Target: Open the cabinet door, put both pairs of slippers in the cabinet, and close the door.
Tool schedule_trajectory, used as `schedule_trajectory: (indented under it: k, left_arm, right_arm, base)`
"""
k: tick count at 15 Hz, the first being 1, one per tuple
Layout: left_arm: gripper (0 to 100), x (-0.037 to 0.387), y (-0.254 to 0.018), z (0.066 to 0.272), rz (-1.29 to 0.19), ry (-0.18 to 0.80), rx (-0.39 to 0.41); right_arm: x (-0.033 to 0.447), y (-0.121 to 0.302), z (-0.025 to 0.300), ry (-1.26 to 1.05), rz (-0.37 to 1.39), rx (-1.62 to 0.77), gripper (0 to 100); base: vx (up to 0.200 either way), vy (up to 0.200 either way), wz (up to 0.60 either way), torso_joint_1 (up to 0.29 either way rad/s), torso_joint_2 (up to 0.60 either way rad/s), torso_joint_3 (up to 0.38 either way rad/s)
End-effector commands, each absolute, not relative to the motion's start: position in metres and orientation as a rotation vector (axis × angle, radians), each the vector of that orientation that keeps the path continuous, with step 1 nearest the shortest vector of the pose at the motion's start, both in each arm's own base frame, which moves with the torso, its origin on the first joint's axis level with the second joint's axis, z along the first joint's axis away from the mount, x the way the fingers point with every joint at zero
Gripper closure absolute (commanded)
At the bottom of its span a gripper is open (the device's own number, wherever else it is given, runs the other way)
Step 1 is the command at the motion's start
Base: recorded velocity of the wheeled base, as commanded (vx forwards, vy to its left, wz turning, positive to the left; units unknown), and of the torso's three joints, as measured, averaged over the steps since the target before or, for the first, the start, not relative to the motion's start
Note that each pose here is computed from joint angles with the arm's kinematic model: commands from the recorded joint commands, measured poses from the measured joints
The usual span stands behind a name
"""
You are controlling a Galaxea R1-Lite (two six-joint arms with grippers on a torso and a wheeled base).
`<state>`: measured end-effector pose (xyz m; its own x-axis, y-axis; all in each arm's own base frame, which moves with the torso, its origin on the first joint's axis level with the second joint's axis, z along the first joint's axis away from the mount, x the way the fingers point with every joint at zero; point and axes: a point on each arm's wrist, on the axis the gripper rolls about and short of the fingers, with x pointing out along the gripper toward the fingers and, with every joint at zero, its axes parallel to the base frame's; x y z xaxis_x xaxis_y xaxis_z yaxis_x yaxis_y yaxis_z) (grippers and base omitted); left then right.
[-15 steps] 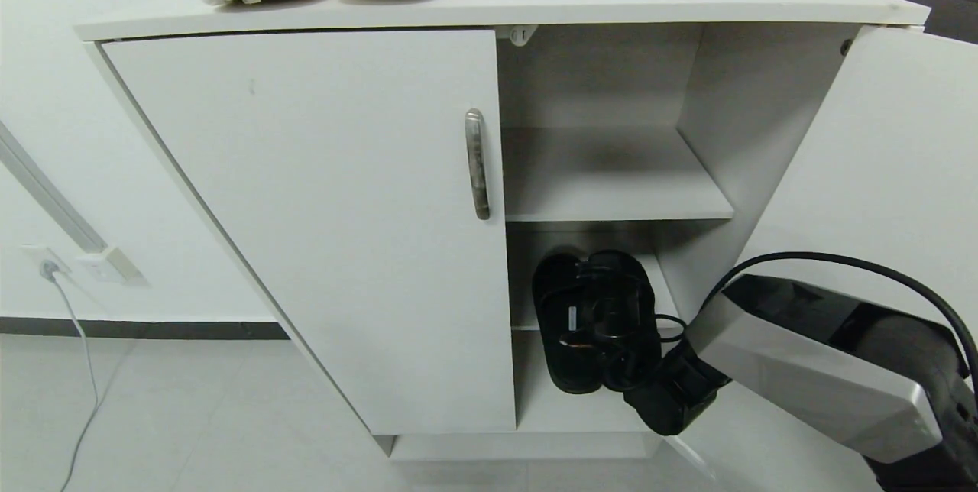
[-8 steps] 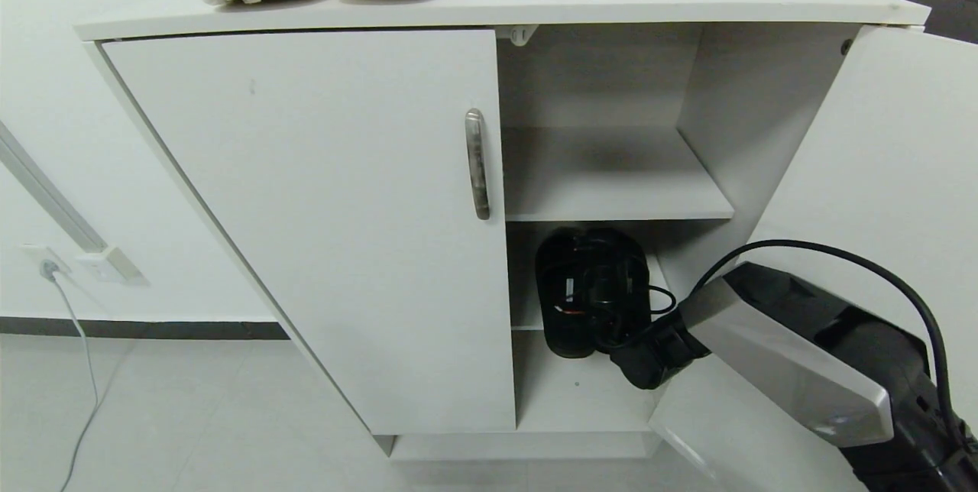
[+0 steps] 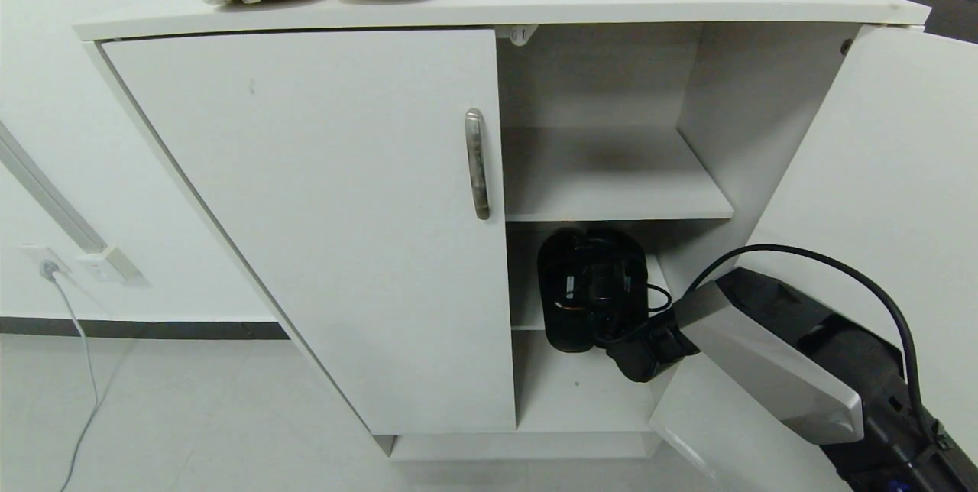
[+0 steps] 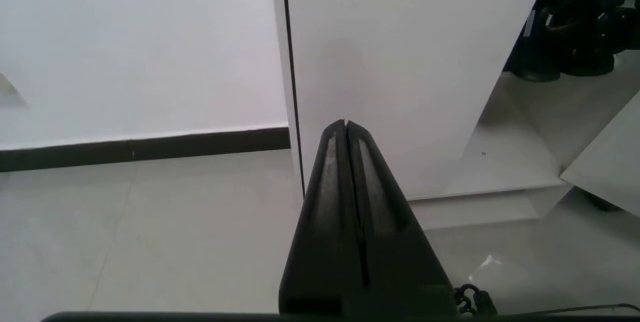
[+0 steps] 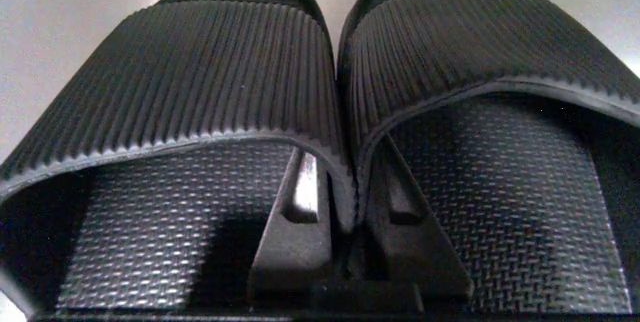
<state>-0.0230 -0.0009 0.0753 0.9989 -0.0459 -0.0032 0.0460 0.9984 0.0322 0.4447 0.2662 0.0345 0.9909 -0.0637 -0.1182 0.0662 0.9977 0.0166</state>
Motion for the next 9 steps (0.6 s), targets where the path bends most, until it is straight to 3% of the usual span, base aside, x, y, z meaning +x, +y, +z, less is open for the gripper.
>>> schedule_trajectory:
  k: [1, 2, 3, 9]
  left_arm:
    - [100, -0.023, -0.001, 0.076, -0.046, 0.002, 0.032]
    - [100, -0.023, -0.001, 0.075, -0.046, 0.004, 0.032]
    - [100, -0.023, -0.001, 0.075, -0.046, 0.004, 0.032]
    - [100, -0.023, -0.001, 0.075, -0.046, 0.004, 0.032]
  right_arm:
    - [0.445, 0.266, 0.029, 0.125, -0.066, 0.016, 100]
    - [0.445, 0.266, 0.029, 0.125, -0.066, 0.017, 100]
    - [0.445, 0.266, 0.029, 0.125, -0.066, 0.017, 0]
    - [0.421, 0.265, 0.036, 0.135, -0.050, 0.008, 0]
  base:
    - [0.000, 0.000, 0.00, 0.000, 0.00, 0.000]
    - [0.000, 0.000, 0.00, 0.000, 0.00, 0.000]
    - [0.000, 0.000, 0.00, 0.000, 0.00, 0.000]
    - [0.000, 0.000, 0.00, 0.000, 0.00, 0.000]
